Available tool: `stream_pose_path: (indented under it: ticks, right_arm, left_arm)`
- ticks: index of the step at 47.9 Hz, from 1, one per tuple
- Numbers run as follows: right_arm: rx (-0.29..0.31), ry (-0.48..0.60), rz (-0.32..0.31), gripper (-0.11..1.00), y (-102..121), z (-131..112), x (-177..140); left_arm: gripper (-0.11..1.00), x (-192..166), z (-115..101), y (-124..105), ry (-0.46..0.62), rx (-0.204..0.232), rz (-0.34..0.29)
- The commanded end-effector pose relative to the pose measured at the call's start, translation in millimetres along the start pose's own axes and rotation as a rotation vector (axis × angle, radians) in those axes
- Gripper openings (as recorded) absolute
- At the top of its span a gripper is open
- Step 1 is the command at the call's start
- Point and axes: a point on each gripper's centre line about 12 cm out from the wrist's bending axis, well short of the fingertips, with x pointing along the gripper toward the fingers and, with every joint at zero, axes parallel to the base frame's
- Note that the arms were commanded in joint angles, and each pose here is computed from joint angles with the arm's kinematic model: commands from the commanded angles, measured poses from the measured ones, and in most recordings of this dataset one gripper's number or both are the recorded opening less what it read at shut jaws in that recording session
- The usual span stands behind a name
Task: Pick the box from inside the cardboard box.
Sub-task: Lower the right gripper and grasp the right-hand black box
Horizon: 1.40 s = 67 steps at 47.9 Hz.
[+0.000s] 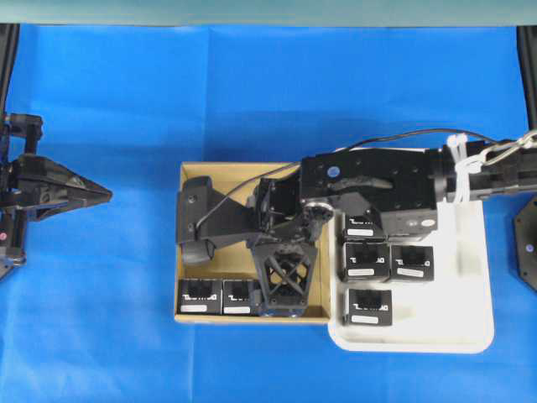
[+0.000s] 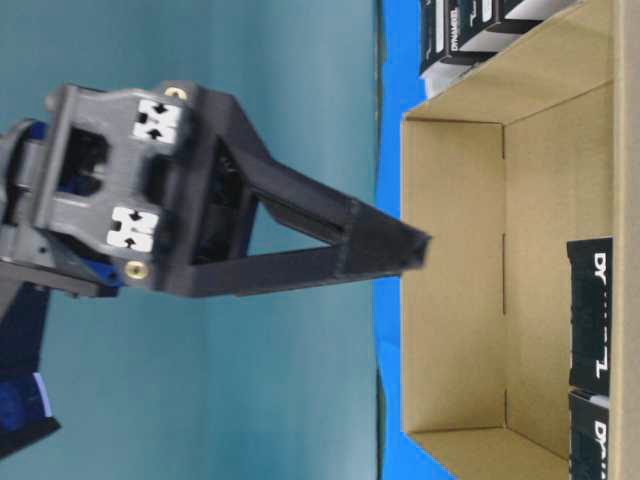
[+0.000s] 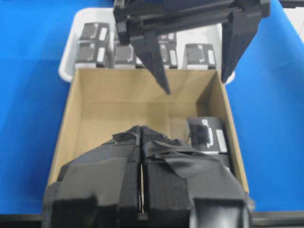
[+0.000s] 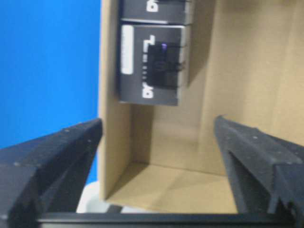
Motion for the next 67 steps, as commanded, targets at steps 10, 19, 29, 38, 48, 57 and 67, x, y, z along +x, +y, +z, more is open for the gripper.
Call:
stream_pose_path:
  ticks: [10, 19, 29, 38, 48, 57, 67]
  right_arm:
    - [0.037, 0.016, 0.009, 0.99, -10, 0, 21]
    - [0.125, 0.013, 0.087, 0.99, -14, 3, 37]
    - [0.134, 0.006, 0.139, 0.99, -20, 4, 47]
    - [0.140, -0.004, 0.165, 0.99, -22, 6, 55]
    - [0.141, -0.020, 0.159, 0.99, -22, 8, 64]
    - [0.143, -0.018, 0.152, 0.99, -25, 7, 72]
    - [0.134, 0.005, 0.159, 0.99, -20, 3, 77]
  left_arm:
    - [-0.05, 2, 12, -1, -0.028, 0.004, -0.003]
    - [-0.05, 2, 12, -1, -0.028, 0.004, -0.003]
    - [-0.05, 2, 12, -1, -0.026, 0.002, -0.003]
    - [-0.05, 2, 12, 0, -0.026, 0.002, -0.002]
    - [-0.05, 2, 11, -1, -0.025, 0.002, -0.003]
    - [-0.05, 2, 10, -1, -0.023, 0.002, -0.003]
    - [-0.05, 2, 10, -1, -0.021, 0.002, -0.003]
